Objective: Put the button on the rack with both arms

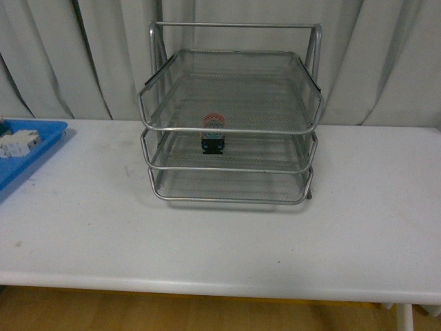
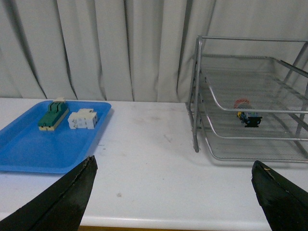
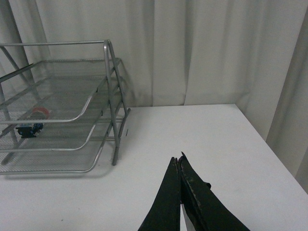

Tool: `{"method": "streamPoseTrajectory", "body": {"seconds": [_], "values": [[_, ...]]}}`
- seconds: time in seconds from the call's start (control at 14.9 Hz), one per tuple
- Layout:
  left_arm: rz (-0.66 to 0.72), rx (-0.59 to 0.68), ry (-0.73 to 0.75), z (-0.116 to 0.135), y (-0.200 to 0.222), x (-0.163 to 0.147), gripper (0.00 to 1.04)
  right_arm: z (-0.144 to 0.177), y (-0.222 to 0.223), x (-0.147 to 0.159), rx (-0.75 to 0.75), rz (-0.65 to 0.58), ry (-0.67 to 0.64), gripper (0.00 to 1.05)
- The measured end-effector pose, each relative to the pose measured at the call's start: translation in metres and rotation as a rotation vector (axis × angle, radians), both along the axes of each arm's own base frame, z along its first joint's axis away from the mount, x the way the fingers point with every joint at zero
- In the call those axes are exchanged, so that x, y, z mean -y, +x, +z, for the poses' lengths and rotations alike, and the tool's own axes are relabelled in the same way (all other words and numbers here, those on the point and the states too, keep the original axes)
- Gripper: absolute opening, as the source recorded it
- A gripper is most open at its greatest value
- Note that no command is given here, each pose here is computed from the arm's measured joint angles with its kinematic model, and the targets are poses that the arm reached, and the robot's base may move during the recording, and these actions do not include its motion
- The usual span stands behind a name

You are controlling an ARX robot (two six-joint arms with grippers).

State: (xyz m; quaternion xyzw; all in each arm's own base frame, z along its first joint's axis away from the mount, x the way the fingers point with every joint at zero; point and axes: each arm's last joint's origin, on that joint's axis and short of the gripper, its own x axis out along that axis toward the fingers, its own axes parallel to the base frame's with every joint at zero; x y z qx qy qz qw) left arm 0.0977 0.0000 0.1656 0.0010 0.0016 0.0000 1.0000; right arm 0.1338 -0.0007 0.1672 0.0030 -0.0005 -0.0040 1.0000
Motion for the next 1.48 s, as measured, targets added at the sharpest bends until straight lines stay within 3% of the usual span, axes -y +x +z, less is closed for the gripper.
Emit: {"method": "streamPoseTrajectory", "body": {"seconds": [1.14,1.48], "values": [[0.0,0.0,0.0,0.0,0.0,0.0,0.98,-0.001,-0.037,0.0,-0.004,0.003,-0.002,0.03],[0.0,0.0,0.0,0.0,0.0,0.0,0.98,0.0,-0.037,0.0,0.003,0.003,-0.002,0.57]]}}
